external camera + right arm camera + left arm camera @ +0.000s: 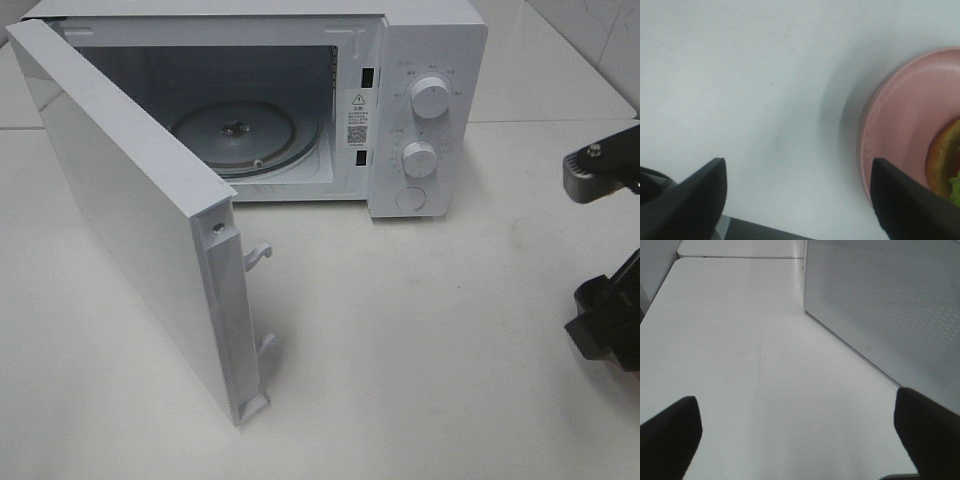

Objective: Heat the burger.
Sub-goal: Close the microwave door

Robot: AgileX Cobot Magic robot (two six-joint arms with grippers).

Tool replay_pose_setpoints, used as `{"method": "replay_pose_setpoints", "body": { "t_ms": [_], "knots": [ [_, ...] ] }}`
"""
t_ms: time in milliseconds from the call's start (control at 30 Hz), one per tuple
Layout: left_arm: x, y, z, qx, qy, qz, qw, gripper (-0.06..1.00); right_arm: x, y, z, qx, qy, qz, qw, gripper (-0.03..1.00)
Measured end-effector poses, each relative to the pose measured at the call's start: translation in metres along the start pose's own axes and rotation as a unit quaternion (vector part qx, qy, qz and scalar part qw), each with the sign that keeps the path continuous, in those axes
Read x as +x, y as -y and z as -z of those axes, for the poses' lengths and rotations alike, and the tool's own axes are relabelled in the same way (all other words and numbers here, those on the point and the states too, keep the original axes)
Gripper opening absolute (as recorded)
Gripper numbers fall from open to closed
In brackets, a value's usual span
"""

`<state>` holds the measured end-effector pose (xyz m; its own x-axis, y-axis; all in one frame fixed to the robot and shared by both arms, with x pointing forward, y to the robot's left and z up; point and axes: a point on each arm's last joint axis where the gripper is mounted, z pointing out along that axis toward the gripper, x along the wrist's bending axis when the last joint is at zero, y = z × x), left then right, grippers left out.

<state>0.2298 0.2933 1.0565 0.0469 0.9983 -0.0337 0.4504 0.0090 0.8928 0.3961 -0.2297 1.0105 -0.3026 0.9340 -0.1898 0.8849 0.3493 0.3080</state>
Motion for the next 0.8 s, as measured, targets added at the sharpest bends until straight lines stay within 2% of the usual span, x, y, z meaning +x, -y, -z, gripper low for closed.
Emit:
{"method": "replay_pose_setpoints", "body": {
  "t_ms": [133, 300, 800],
  "knots": [
    [0.0, 0.0, 0.0, 0.0, 0.0, 0.0, 1.0, 0.98, 0.002, 0.004, 0.03, -0.041, -0.063, 0.006, 0.997, 0.76],
    [0.0, 0.0, 0.0, 0.0, 0.0, 0.0, 1.0, 0.98, 0.001, 0.018, 0.053, -0.075, -0.103, 0.012, 0.992, 0.76],
    [0.0, 0.0, 0.0, 0.0, 0.0, 0.0, 1.0, 0.98, -0.018, 0.066, 0.094, -0.162, -0.112, 0.01, 0.98, 0.76]
  ]
}}
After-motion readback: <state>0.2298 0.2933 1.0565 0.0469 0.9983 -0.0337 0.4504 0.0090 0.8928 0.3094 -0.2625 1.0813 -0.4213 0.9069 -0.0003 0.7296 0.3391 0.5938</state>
